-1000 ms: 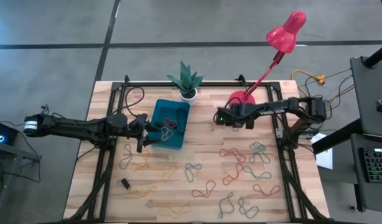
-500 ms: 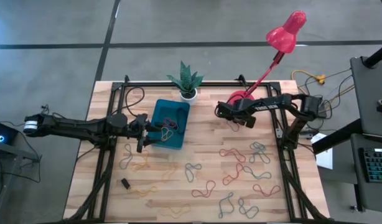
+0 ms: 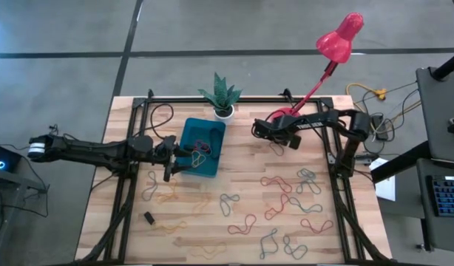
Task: Pick and place rubber bands into bin
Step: Put the orange rubber band into the blue bin
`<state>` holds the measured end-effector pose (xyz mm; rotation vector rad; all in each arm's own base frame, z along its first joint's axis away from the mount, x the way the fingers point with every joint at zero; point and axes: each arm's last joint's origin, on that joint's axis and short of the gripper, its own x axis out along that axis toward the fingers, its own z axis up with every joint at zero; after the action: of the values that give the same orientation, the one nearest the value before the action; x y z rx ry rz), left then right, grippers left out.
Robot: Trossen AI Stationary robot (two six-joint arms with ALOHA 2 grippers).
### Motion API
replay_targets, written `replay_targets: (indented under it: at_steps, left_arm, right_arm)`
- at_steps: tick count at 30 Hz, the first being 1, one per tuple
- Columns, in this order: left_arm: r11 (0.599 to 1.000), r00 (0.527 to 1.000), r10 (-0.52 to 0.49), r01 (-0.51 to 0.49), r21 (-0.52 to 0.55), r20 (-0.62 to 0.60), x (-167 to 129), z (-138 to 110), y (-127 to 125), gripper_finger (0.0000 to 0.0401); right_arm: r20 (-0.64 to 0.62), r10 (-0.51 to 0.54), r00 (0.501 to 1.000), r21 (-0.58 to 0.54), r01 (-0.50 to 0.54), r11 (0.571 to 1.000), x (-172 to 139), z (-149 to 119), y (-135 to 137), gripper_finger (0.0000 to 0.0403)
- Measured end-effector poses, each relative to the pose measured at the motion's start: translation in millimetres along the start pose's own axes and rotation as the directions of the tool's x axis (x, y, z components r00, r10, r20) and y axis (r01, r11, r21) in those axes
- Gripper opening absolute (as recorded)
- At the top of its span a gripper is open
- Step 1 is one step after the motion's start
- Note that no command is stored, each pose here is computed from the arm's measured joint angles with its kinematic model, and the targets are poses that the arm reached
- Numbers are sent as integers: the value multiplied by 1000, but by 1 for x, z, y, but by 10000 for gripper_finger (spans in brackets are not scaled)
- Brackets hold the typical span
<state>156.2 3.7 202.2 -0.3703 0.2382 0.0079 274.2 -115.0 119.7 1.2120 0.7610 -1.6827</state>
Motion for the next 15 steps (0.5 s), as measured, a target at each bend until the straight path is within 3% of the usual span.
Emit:
replay_targets:
  at_steps: [9, 15]
  left_arm:
    - [1000, 1000, -4, 4, 1, 10, 0, 1, 0, 240]
    - [1000, 1000, -7, 7, 2, 19, 0, 2, -1, 240]
  right_arm:
    - [4, 24, 1000, -99, -23, 995, -2, 3, 12, 17]
    - [-10, 83, 997, -164, -83, 983, -14, -3, 24, 9]
